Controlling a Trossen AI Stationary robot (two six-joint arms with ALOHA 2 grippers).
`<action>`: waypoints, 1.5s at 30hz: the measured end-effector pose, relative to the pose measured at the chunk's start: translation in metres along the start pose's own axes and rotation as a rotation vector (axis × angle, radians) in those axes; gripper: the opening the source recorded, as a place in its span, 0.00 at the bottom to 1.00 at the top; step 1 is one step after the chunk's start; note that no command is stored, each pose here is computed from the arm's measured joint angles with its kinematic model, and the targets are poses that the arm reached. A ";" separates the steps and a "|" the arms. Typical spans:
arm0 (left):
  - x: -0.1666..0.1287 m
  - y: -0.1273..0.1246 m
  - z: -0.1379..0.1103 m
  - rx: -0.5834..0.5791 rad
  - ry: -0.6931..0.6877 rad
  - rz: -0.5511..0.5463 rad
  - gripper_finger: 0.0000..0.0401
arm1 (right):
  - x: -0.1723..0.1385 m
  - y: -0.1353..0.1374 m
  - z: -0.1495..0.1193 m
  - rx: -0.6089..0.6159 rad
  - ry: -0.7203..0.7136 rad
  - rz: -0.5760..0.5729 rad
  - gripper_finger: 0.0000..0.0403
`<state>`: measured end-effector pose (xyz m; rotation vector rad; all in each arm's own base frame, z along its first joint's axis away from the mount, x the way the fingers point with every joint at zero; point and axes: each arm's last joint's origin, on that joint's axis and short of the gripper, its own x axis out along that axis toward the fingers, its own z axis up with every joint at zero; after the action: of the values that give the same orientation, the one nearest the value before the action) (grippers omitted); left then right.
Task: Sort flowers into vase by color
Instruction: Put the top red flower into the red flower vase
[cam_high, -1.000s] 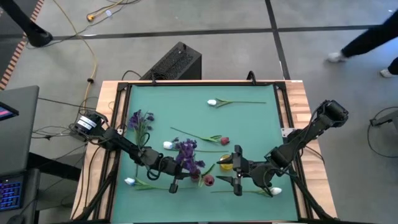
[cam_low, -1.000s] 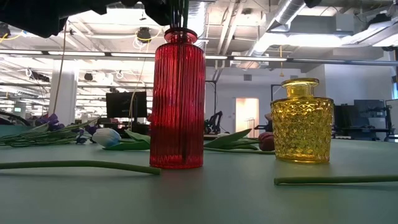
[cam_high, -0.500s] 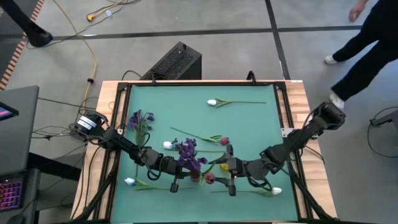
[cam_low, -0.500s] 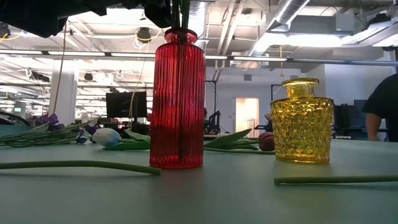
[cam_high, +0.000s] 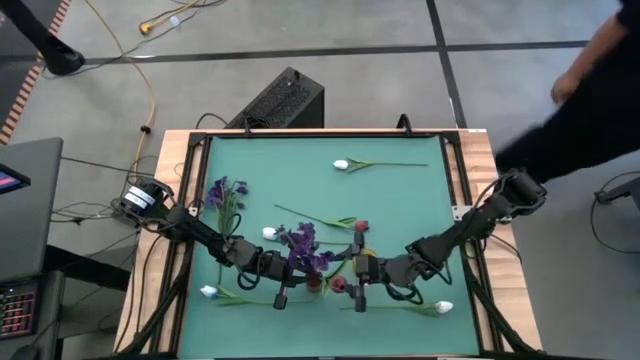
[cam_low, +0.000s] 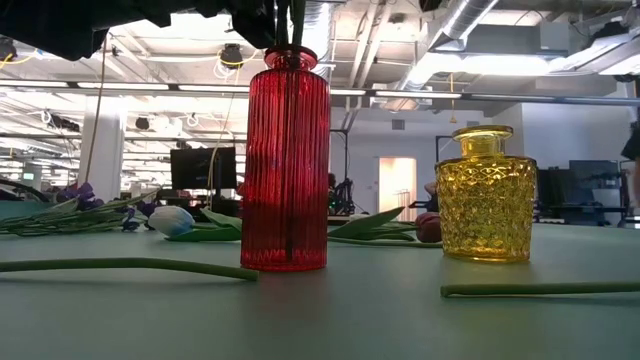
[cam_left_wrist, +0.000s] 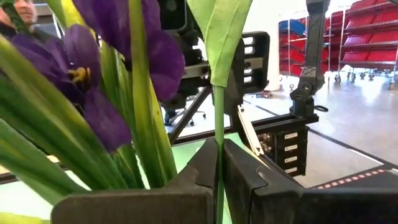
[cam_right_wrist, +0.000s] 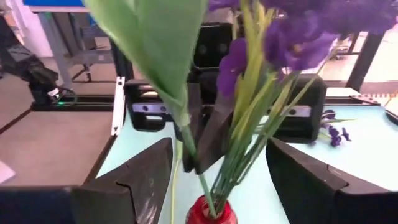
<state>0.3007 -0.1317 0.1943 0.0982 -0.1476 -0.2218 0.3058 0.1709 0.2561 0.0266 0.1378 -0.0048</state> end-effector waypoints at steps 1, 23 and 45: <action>0.000 0.000 0.000 0.000 0.000 0.000 0.00 | 0.000 0.000 0.001 0.003 -0.011 0.006 0.71; 0.000 0.000 0.000 -0.004 -0.003 -0.006 0.00 | 0.014 0.006 -0.009 0.003 -0.069 0.070 0.71; 0.000 0.000 0.000 -0.005 -0.002 -0.006 0.00 | 0.017 0.000 -0.008 0.005 -0.071 0.051 0.14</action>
<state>0.3006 -0.1318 0.1943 0.0938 -0.1484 -0.2285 0.3216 0.1712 0.2459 0.0344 0.0665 0.0446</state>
